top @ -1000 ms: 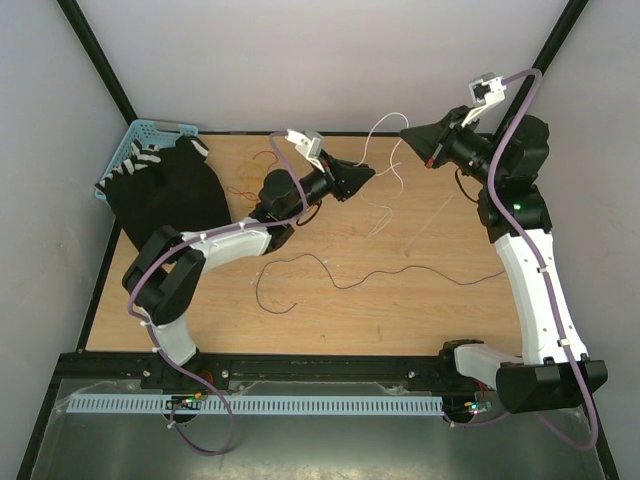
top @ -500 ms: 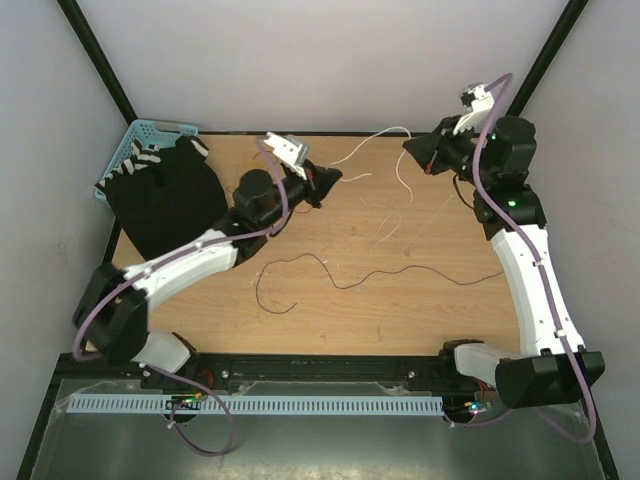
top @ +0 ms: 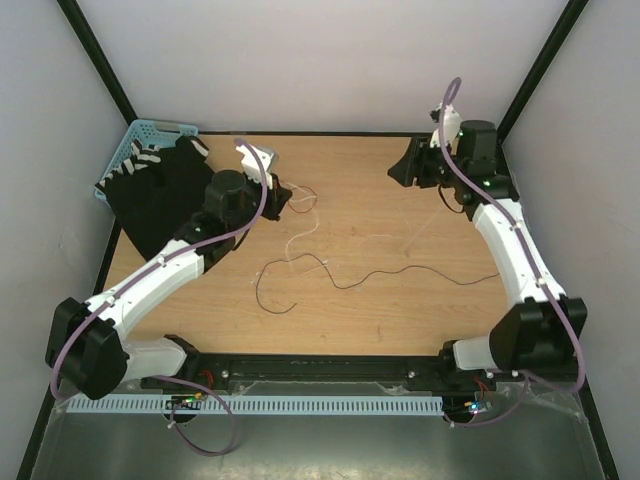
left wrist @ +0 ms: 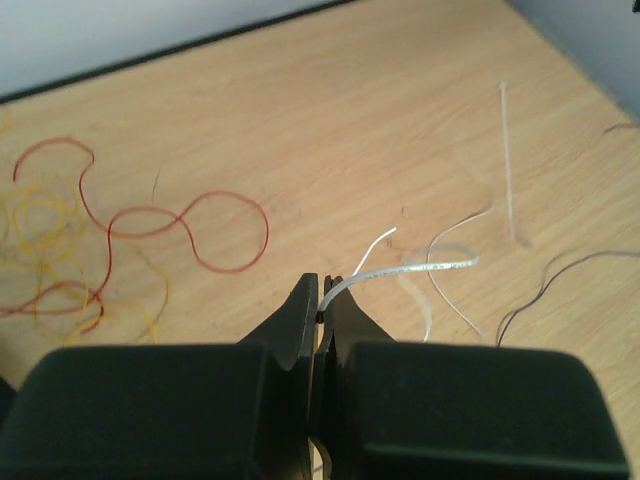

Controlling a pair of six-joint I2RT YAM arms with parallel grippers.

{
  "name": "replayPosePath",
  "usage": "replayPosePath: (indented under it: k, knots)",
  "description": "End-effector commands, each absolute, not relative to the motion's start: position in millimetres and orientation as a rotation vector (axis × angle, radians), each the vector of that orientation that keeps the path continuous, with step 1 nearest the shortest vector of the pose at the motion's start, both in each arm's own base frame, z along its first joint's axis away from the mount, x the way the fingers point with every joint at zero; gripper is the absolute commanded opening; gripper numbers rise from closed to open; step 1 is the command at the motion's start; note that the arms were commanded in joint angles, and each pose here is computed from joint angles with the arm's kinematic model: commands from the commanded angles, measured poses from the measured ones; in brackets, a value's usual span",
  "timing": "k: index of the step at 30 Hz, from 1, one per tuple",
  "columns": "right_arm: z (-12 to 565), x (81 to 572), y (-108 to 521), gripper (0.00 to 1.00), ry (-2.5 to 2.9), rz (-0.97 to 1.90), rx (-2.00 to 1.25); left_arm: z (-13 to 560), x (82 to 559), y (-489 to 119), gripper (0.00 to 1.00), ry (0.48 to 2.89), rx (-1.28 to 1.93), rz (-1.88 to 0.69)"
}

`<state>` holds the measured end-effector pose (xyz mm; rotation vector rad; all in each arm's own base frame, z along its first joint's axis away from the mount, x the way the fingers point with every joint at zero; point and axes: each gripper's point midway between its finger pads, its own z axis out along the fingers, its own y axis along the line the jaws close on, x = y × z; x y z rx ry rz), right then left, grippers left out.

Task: Zip-tie the wires
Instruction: Straighten the cable at the center of the board.

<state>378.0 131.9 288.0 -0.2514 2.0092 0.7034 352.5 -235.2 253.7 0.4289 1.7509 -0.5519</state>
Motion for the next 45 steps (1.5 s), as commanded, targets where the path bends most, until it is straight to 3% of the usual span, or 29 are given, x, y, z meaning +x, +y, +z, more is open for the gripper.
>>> replayPosePath:
  k: [1,11,21,26,29,38,45]
  knots:
    - [226.4,402.9,110.9,0.65,2.169,0.549,-0.131,240.8,345.4,-227.1,0.00,1.803,0.449,-0.528]
    - [125.7,423.8,74.1,0.72,2.388,0.184,-0.033,238.6,344.0,-225.1,0.00,1.816,0.441,-0.527]
    - [75.6,379.7,45.6,0.80,2.553,0.001,-0.051,234.1,344.5,-224.3,0.00,1.829,0.443,-0.519]
    - [41.6,357.7,54.7,0.77,2.649,0.078,-0.069,233.5,343.8,-223.1,0.00,1.831,0.449,-0.514]
    - [35.5,354.3,57.9,0.67,2.655,0.105,-0.070,232.6,343.0,-221.8,0.00,1.835,0.453,-0.508]
    - [75.8,383.6,54.8,0.01,2.515,0.071,-0.042,239.9,339.2,-216.3,0.00,1.833,0.435,-0.513]
    - [199.6,424.0,1.0,0.00,2.207,-0.083,0.111,244.2,317.1,-193.8,0.00,1.937,0.390,-0.493]
